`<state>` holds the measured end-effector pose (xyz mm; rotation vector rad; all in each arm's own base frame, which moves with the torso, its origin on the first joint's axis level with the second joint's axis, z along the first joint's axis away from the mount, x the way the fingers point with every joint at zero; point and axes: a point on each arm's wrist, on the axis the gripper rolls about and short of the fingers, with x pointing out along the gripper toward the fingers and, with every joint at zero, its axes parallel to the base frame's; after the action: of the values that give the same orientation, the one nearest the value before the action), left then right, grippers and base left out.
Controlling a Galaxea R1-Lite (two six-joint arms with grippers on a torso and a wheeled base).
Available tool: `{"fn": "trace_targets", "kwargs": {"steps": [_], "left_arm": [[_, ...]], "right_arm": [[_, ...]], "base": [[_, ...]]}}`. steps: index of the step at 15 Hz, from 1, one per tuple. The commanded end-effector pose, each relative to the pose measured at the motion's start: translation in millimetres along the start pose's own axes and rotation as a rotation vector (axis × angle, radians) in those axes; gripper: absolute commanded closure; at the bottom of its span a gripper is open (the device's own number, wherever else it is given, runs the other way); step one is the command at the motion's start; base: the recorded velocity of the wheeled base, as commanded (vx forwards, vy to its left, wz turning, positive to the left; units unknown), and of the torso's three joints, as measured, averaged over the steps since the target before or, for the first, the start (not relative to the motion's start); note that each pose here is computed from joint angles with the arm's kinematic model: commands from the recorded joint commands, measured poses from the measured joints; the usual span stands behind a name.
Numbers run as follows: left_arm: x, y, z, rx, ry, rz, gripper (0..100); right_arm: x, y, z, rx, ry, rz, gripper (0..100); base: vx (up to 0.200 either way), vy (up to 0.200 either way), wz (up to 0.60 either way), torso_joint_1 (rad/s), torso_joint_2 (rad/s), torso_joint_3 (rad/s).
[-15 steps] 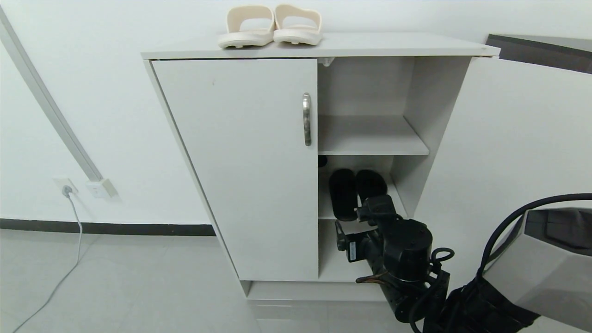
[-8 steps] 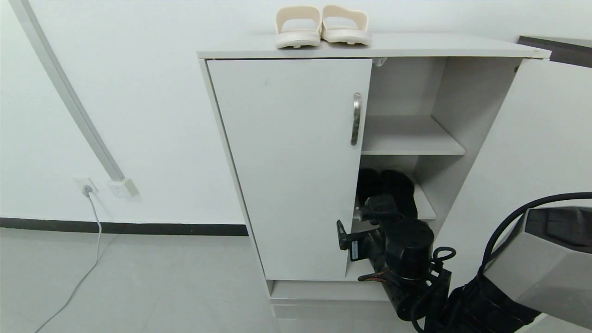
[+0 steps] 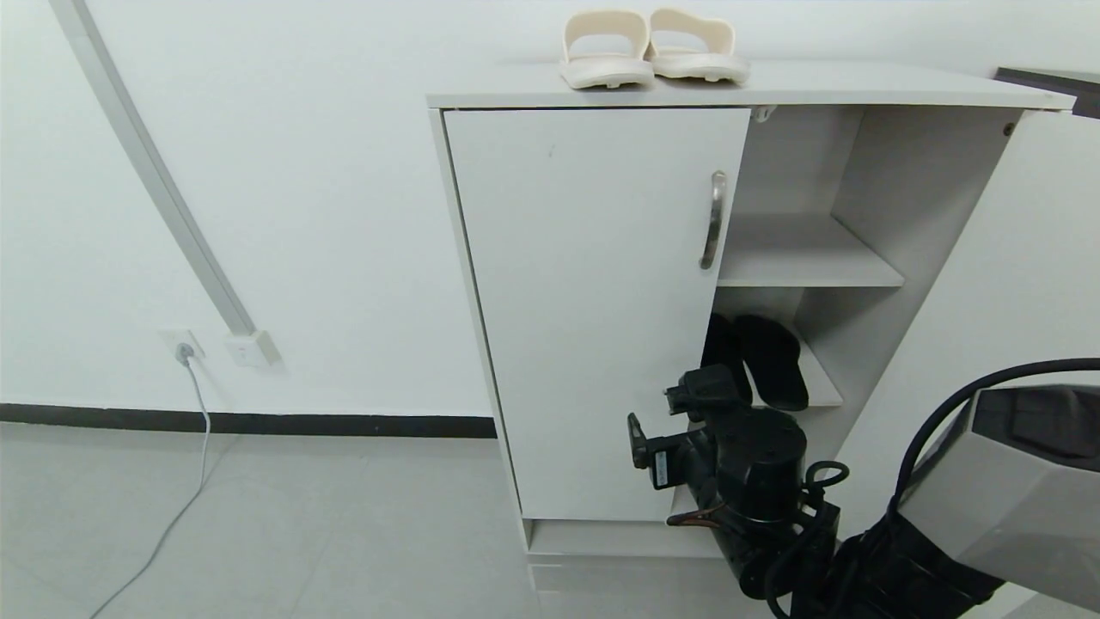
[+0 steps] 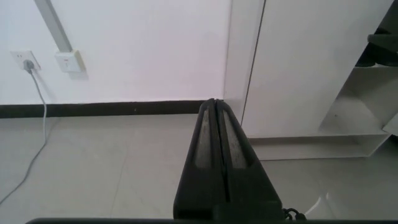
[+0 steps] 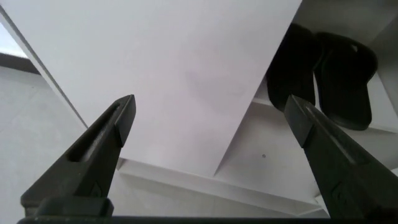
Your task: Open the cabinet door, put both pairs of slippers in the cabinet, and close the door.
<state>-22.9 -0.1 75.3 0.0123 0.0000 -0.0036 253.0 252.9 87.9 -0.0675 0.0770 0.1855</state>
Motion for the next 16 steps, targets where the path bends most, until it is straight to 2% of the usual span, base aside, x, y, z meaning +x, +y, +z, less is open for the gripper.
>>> {"fn": "trace_targets", "kwargs": {"steps": [1,16], "left_arm": [[0.1,0.0,0.0,0.0,0.002,0.001,100],[0.1,0.0,0.0,0.0,0.002,0.001,100]], "right_arm": [[0.1,-0.1,-0.6,-0.001,0.001,0.0,0],[-0.2,-0.3,-1.4,-0.019,0.005,0.0,0]], "base": [[0.0,0.0,0.0,0.0,0.0,0.0],[0.0,0.0,0.0,0.0,0.0,0.0]]}}
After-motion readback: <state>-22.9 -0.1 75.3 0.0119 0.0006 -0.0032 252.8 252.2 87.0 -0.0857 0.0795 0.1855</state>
